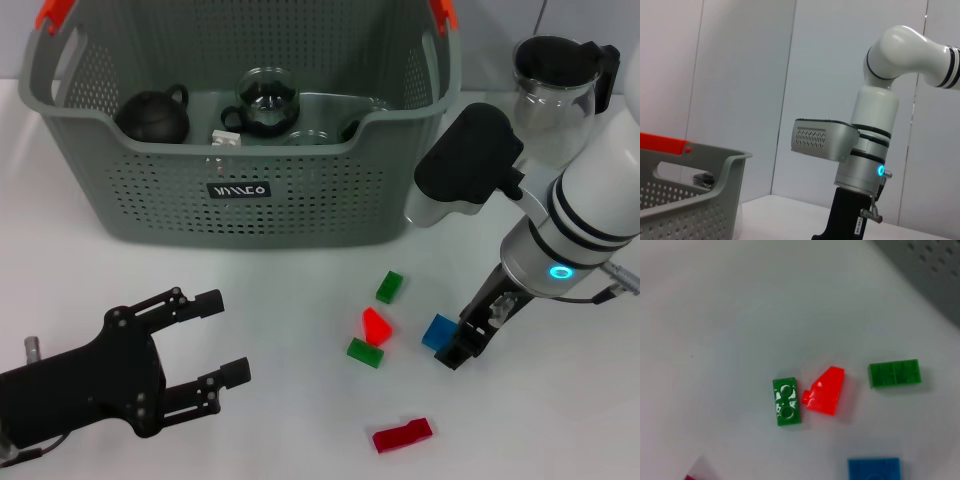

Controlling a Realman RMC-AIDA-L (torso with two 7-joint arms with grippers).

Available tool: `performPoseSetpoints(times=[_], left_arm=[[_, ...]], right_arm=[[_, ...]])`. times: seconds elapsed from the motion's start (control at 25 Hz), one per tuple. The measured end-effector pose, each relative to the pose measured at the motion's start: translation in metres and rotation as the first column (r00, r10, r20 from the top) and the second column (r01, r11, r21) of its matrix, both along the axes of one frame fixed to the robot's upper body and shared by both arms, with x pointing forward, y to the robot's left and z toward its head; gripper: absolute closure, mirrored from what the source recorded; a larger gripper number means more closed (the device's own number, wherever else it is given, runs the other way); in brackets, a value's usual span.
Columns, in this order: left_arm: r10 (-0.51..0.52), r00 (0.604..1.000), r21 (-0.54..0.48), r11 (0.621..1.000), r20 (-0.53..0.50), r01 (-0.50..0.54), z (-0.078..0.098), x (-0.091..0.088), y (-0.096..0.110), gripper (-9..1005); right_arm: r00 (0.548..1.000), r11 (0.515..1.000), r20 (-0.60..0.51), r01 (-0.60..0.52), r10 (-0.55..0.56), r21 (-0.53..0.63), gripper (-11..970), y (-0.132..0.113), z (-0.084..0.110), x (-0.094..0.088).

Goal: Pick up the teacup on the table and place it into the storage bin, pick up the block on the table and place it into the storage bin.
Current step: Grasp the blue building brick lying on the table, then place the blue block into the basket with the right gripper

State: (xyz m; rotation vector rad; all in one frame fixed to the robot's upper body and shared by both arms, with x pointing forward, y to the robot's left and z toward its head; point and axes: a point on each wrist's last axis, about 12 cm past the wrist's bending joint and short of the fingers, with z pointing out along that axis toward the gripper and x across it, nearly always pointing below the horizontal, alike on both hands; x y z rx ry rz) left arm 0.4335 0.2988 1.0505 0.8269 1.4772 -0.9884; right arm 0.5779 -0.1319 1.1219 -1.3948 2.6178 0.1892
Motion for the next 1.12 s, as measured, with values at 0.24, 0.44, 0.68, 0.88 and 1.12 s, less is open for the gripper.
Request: performPoseSetpoints(times=[0.24, 0.44, 0.68, 0.88, 1.12], left_arm=[[0.0, 1.0, -0.001, 1.0, 0.0, 0.0, 0.0, 0.0, -0.001, 233], [0.0, 1.0, -0.002, 1.0, -0.001, 0.0, 0.0, 0.0, -0.001, 233], [0.004, 1.0, -0.002, 1.0, -0.002, -0.004, -0.001, -0.001, 0.0, 233], [0.011, 1.0, -0.004, 1.0, -0.001, -0.011, 0.0, -0.001, 0.001, 233], [0.019, 1.0, -0.006, 1.0, -0.001, -0.019, -0.001, -0.002, 0.002, 233]], right_arm=[[1.0, 1.0, 0.006, 0.002, -0.002, -0.007, 308, 0.0, -0.006, 0.001], [1.0, 1.0, 0.007, -0.005, 0.005, -0.016, 386, 0.002, -0.009, 0.002], [1.0, 1.0, 0.012, -0.014, 0.014, -0.018, 479, 0.004, -0.01, 0.001], [1.0, 1.0, 0.009, -0.016, 0.016, -0.019, 507, 0.004, -0.01, 0.001], [1.0, 0.999, 0.004, -0.015, 0.015, 0.029, 527, 0.0, 0.005, -0.001]])
